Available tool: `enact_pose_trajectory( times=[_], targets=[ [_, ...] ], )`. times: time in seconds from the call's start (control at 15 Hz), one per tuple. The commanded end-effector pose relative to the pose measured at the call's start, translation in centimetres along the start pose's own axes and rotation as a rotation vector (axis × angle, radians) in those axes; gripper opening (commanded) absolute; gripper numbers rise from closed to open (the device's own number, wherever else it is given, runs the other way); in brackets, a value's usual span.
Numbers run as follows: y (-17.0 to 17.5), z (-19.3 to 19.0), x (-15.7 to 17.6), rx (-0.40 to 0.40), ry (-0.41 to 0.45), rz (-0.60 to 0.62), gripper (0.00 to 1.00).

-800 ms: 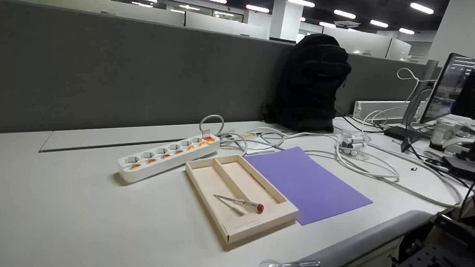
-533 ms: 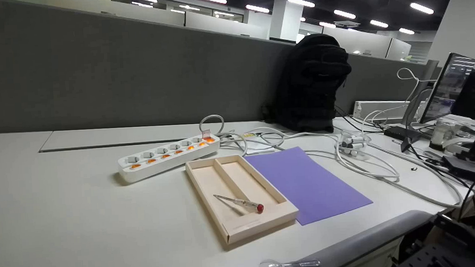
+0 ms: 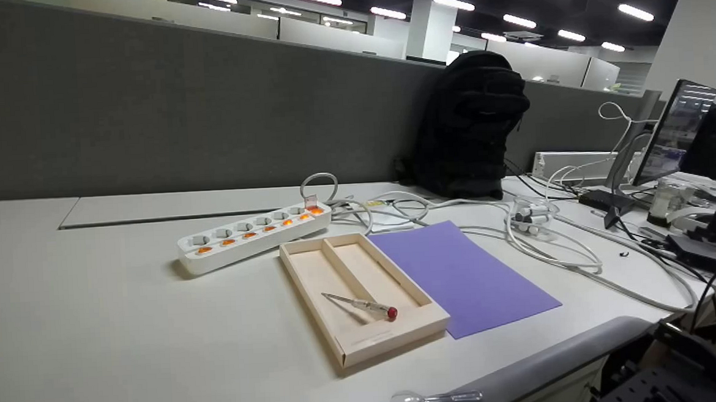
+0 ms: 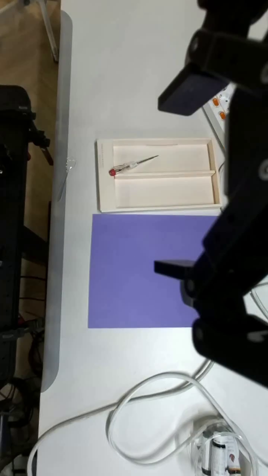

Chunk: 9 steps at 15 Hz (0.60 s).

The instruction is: Remove the screwdriver from the tray and put it on the purple placemat

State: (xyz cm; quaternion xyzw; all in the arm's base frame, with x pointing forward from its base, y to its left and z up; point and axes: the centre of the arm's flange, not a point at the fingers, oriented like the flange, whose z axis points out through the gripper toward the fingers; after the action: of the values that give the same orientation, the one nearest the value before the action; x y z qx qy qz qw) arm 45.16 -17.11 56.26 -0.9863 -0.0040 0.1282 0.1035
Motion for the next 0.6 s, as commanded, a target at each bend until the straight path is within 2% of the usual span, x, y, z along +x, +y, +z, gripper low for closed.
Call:
enact_pose_trajectory(
  times=[0.0,0.13,0.33,0.53],
  targets=[
    [-1.9,3.8,1.6,-0.058,-0.087,-0.024,1.0],
    [-3.7,6.8,2.8,-0.138,-0.105,-0.04,1.0],
    [-6.9,11.8,4.1,-0.212,-0.106,-0.157,1.0],
    [-10.2,16.5,4.7,-0.236,-0.073,-0.264,1.0]
  ],
)
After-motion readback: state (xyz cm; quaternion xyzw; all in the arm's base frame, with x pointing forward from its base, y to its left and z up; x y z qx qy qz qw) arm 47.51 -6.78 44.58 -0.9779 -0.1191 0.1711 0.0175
